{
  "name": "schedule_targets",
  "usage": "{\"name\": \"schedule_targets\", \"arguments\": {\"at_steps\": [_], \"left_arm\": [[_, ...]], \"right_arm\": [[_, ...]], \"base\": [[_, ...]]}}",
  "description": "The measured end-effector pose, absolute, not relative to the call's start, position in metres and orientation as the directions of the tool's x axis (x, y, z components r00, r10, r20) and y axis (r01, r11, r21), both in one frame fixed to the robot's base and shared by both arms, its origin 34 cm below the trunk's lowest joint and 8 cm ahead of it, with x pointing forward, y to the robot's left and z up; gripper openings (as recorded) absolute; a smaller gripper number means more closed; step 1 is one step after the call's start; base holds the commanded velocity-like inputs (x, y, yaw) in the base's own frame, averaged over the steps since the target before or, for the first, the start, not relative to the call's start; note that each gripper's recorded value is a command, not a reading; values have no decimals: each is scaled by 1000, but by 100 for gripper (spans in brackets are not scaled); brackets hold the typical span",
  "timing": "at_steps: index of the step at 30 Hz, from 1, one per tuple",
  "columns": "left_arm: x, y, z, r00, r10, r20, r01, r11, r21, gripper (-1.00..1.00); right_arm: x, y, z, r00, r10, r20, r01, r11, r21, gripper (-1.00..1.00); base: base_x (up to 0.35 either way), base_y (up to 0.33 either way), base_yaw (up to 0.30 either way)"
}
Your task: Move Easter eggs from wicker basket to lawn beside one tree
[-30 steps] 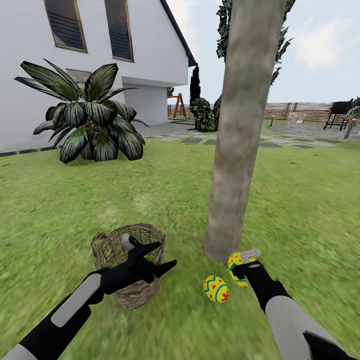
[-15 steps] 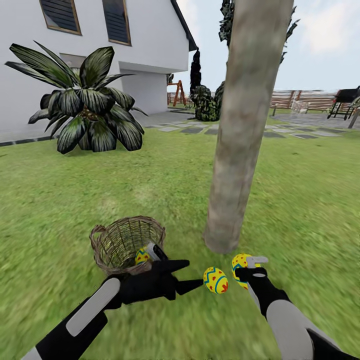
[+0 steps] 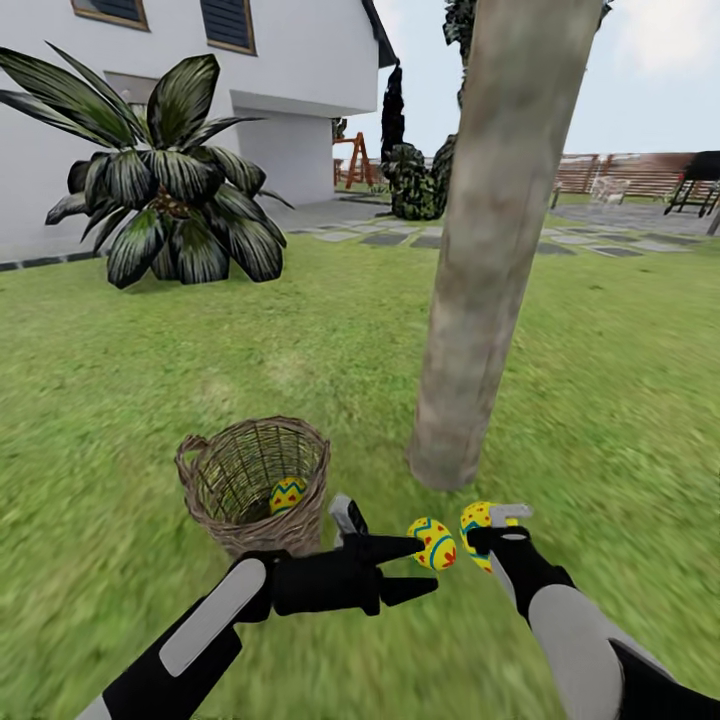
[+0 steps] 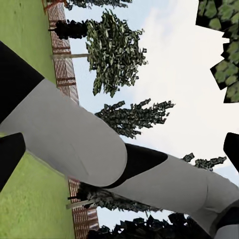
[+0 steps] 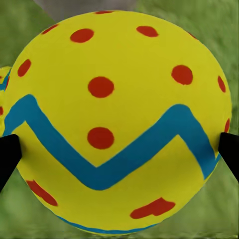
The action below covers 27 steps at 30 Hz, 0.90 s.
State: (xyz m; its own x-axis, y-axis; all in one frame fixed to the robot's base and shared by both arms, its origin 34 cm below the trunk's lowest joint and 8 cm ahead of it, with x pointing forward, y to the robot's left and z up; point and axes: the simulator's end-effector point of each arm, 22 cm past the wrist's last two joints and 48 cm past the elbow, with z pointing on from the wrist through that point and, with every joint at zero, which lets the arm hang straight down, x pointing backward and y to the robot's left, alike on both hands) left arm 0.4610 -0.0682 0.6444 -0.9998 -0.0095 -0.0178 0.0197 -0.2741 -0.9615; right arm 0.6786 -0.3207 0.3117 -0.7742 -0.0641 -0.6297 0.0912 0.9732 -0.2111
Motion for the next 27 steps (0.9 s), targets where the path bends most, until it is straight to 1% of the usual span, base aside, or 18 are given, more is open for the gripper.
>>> {"name": "schedule_targets", "arguments": {"at_steps": [2, 7, 13, 15, 20, 27], "left_arm": [[463, -71, 635, -1000, -11, -8, 11, -249, -968, 100], [465, -87, 623, -1000, -14, 14, -11, -213, -977, 100], [466, -89, 619, -1000, -18, 23, -18, -210, -978, 100], [469, -89, 619, -999, -32, 21, -14, -209, -978, 100], [471, -89, 618, -999, -42, 21, -12, -208, -978, 100], [472, -89, 618, -999, -43, 21, -11, -209, -978, 100]], "right_arm": [[680, -312, 306, -793, -60, -607, 80, 977, -200, -100], [682, -321, 300, -804, -59, -592, 105, 965, -239, -100], [683, -325, 298, -805, -60, -591, 108, 963, -245, -100], [683, -323, 298, -804, -60, -591, 107, 964, -244, -100], [689, -316, 302, -782, -71, -619, 98, 967, -235, -100], [692, -315, 303, -771, -76, -632, 96, 968, -233, -100]], "base": [[0, 0, 0], [0, 0, 0], [1, 0, 0], [181, 0, 0], [332, 0, 0], [41, 0, 0]]}}
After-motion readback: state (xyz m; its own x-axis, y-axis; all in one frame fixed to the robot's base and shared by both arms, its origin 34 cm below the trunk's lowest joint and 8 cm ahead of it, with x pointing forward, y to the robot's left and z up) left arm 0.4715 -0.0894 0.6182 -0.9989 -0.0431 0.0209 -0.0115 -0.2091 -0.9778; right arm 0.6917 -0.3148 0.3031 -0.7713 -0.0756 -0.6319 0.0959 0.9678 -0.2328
